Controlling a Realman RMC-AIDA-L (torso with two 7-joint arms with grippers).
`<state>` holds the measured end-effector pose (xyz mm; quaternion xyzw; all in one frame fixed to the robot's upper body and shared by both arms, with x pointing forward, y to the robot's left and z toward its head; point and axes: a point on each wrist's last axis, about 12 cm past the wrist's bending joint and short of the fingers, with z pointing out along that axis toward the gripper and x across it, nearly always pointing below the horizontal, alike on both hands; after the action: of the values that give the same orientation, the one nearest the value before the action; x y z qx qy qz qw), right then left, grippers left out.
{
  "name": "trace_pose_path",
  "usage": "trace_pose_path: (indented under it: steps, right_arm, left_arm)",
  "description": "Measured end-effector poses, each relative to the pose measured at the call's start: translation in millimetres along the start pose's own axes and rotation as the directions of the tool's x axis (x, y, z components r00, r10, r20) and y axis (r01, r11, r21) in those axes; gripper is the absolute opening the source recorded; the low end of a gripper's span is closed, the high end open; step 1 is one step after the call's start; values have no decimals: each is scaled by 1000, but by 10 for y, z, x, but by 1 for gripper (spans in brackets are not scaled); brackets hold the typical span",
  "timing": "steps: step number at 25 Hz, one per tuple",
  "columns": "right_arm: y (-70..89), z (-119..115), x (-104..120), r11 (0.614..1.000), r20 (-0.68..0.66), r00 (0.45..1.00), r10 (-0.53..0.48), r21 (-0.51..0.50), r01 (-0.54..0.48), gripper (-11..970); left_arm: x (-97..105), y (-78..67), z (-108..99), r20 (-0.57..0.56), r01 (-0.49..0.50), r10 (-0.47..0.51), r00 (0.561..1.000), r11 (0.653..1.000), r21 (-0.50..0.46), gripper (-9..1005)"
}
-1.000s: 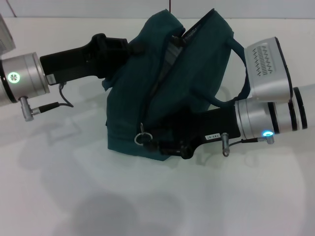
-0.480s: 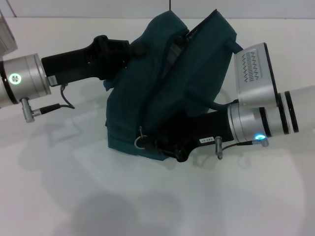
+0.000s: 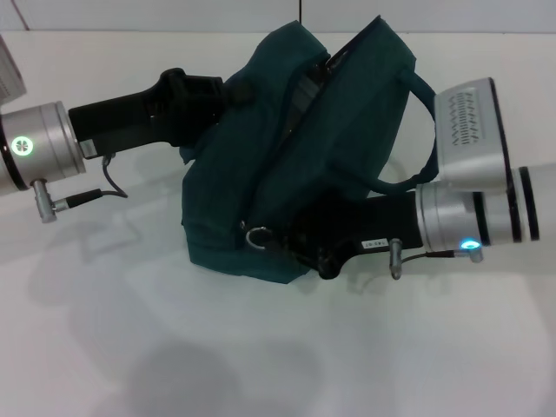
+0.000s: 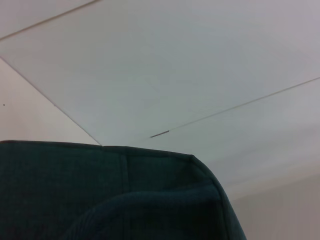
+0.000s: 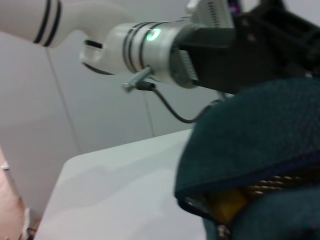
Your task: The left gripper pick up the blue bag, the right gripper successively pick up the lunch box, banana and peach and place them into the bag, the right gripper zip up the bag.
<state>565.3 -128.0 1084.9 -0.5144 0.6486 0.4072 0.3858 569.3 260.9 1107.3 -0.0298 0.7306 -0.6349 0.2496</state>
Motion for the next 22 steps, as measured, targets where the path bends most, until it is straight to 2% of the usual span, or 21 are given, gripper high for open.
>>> trace_pose_path:
  steps: [6, 11, 16, 22]
  right_arm:
    - [-27, -258, 115, 996, 86, 995, 58, 69, -64, 14]
    - [58, -517, 103, 998, 218, 976, 24, 58, -38, 14]
    - [125, -543, 45, 1000, 258, 966, -29, 14, 27, 13]
    - [135, -498, -3, 998, 266, 962, -56, -4, 59, 13]
  left_arm:
    - [5, -8, -30, 5, -1, 0, 1000, 1000, 10, 63]
    - [1, -13, -29, 6, -4, 4, 1000, 1000, 12, 63]
    - [9, -26, 19, 3, -18, 18, 1000, 1000, 23, 63]
    - [11, -36, 33, 8, -54, 54, 999, 998, 33, 64]
